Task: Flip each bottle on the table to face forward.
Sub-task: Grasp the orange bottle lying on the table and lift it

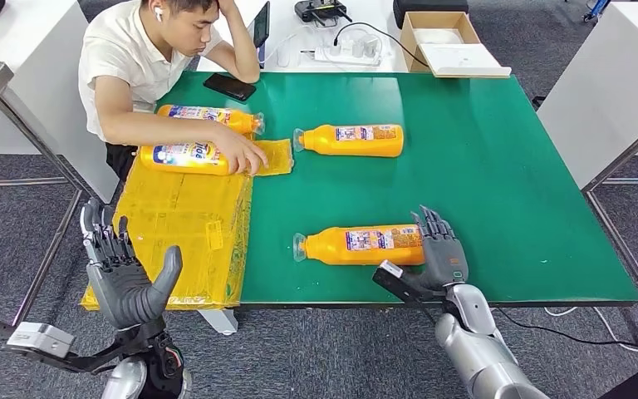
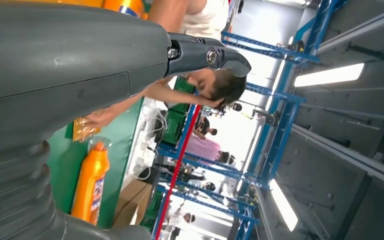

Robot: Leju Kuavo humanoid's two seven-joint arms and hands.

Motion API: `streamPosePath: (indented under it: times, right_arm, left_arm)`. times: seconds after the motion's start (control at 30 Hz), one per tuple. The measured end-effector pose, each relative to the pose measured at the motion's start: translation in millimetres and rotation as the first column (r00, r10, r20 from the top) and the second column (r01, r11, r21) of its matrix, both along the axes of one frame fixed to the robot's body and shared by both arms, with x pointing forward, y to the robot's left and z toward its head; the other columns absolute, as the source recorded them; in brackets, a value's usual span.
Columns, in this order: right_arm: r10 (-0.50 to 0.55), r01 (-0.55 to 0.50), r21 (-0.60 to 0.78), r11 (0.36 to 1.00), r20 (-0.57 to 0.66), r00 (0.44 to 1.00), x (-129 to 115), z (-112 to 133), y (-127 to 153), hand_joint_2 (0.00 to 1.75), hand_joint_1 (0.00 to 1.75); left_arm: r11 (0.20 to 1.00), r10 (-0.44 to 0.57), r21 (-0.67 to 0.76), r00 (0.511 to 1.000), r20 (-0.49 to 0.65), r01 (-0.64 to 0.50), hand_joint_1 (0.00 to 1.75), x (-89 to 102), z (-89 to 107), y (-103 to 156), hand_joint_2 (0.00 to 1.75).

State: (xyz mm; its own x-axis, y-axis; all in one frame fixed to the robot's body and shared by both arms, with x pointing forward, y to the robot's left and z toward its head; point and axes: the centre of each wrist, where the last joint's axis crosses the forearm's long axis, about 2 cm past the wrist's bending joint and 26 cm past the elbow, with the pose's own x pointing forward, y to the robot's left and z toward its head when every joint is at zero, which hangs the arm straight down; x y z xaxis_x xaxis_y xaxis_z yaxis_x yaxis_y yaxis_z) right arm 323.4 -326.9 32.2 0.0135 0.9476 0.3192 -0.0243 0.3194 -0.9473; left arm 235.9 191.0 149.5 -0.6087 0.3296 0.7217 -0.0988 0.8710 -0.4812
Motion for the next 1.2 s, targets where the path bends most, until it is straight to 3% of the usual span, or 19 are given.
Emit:
streamPosePath:
  times: [0.53,1.07,1.1,1.2]
  right_arm:
    - [0.058,-0.058,0.002,0.998,-0.085,0.995,17.9,8.1,7.1,1.75,0.00]
    - [0.089,-0.089,-0.002,0.996,-0.097,0.991,21.4,10.1,10.3,1.75,0.00]
    - [0.094,-0.095,0.001,0.996,-0.103,0.990,22.0,10.5,10.7,1.75,0.06]
    - [0.117,-0.117,0.008,0.993,-0.135,0.984,24.9,12.4,12.5,1.75,1.22]
  left_arm:
    - [0.992,-0.128,0.003,0.991,-0.043,0.129,0.00,4.5,-2.8,-14.3,1.75]
    - [0.987,-0.160,-0.002,0.986,-0.050,0.161,0.00,7.2,-3.3,-15.6,1.75]
    - [0.986,-0.169,-0.007,0.984,-0.053,0.169,0.00,7.4,-3.3,-15.8,1.75]
    - [0.981,-0.193,-0.015,0.979,-0.058,0.193,0.00,8.4,-3.4,-17.3,1.75]
